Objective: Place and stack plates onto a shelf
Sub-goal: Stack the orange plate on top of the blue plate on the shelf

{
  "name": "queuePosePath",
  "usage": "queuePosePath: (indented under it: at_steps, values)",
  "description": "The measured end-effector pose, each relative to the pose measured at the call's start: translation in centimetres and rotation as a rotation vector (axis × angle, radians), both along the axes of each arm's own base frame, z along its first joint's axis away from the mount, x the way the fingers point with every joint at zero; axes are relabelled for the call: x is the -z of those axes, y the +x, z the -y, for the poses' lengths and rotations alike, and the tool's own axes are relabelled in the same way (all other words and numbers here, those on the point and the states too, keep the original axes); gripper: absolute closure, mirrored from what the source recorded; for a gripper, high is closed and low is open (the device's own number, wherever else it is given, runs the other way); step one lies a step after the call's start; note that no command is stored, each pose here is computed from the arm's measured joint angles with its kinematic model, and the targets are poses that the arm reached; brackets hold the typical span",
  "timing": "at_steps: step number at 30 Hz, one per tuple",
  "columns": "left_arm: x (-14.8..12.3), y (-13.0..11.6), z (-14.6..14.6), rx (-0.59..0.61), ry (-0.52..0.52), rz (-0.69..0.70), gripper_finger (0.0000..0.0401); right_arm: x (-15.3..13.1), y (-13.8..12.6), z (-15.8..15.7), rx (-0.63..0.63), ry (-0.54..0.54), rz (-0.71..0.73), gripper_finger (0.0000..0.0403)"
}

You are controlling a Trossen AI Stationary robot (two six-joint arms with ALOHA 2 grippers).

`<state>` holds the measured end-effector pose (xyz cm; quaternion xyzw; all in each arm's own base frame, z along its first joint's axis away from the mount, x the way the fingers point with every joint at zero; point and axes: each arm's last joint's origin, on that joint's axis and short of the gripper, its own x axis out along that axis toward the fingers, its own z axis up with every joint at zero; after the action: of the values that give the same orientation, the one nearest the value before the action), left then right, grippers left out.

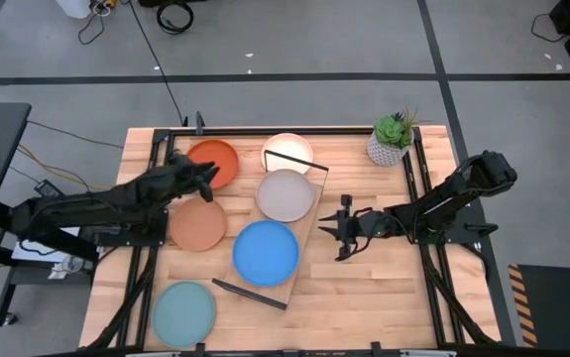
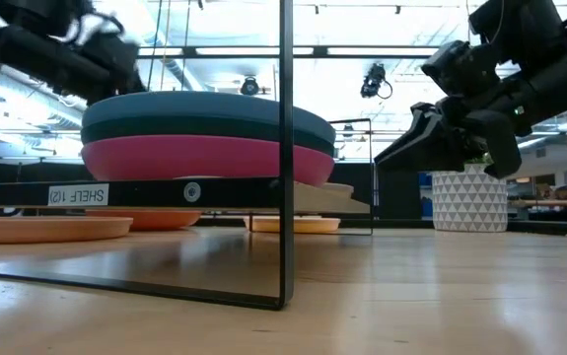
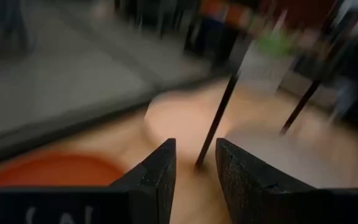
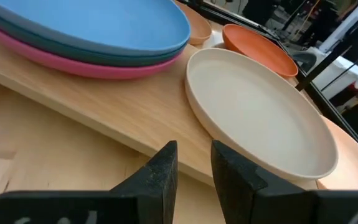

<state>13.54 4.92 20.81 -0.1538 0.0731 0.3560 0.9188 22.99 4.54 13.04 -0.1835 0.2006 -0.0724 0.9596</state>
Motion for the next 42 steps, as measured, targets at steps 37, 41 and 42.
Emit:
queuePosePath:
  at_steps: [37,41,42]
  values:
    - [6.3,6.9,-5.9,0.047,-0.357,-0.974,0.0206,0.5,-0.2,-0.3,-0.062,0.111,-0.046,0.0300]
    - [7.1,6.8,-5.9,0.037,-0.369,-1.032,0.0244,0.5,-0.2,-0.3,-0.062,0.110,-0.045,0.0300]
    - [7.1,6.7,-5.9,0.034,-0.369,-1.041,0.0258,0.5,-0.2,-0.3,-0.062,0.110,-0.044,0.0300]
